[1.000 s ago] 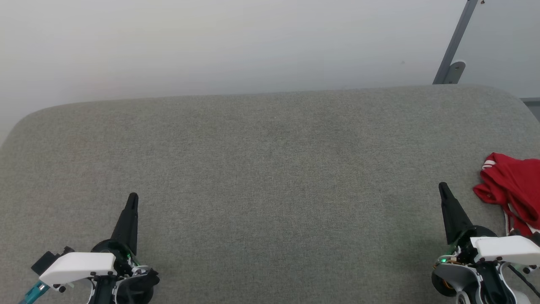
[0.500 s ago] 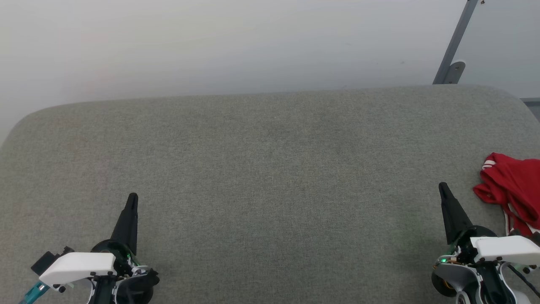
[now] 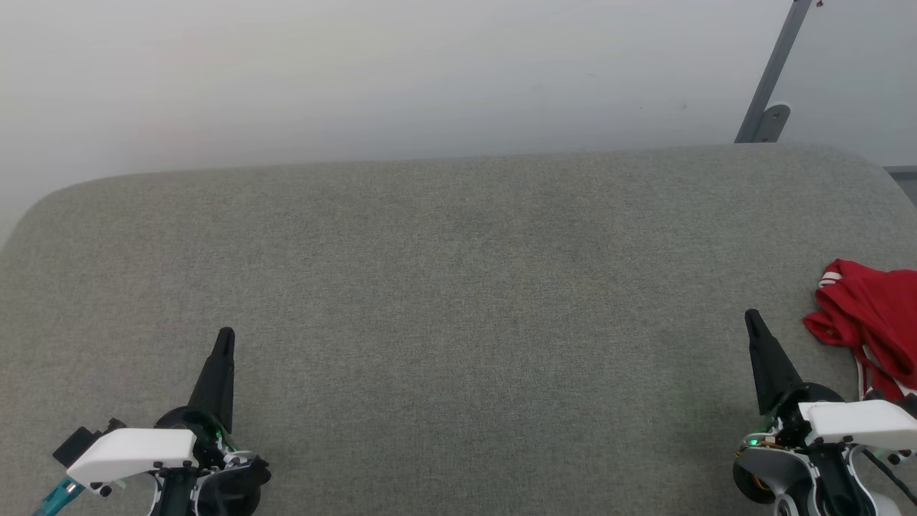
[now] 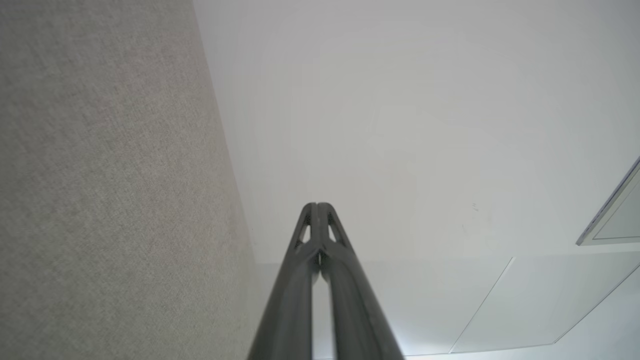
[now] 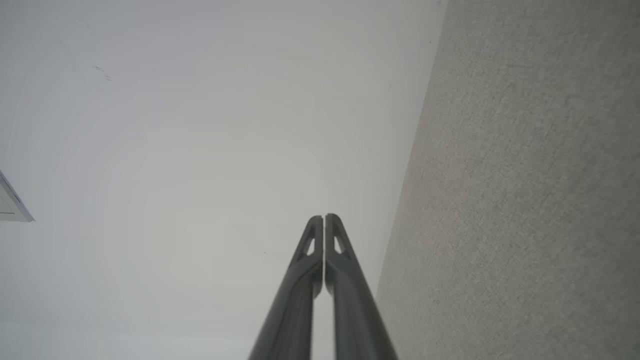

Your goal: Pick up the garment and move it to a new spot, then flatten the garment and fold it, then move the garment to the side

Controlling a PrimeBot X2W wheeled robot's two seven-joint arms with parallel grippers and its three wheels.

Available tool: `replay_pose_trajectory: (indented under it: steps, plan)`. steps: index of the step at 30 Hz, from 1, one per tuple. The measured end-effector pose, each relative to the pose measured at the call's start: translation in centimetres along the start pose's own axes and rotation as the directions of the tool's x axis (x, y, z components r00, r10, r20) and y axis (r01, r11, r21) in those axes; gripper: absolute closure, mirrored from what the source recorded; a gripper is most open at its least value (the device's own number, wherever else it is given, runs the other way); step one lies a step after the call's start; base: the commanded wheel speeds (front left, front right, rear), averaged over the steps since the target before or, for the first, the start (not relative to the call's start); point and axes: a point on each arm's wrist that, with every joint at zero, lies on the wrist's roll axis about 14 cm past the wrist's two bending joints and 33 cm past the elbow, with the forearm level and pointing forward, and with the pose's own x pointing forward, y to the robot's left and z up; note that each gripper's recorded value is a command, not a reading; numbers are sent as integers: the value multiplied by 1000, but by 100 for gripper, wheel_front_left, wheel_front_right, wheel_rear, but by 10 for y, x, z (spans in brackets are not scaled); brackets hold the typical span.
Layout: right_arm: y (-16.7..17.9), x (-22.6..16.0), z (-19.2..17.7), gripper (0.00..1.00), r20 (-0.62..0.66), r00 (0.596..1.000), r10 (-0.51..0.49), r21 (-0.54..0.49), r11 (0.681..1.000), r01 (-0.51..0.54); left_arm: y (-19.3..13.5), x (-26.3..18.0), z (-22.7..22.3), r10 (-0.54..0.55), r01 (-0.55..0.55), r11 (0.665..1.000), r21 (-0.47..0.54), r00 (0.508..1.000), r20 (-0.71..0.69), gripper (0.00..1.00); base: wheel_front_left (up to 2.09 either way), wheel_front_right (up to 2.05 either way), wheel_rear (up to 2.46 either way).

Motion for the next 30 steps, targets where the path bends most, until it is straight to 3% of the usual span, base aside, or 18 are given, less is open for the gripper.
replay_pose_trajectory:
  steps: [30]
  plan:
    - [0, 0, 0, 100, 0, 1000, 0, 0, 1000, 0, 0, 0, 0, 0, 0, 1000, 0, 1000, 2, 100, 0, 0, 0]
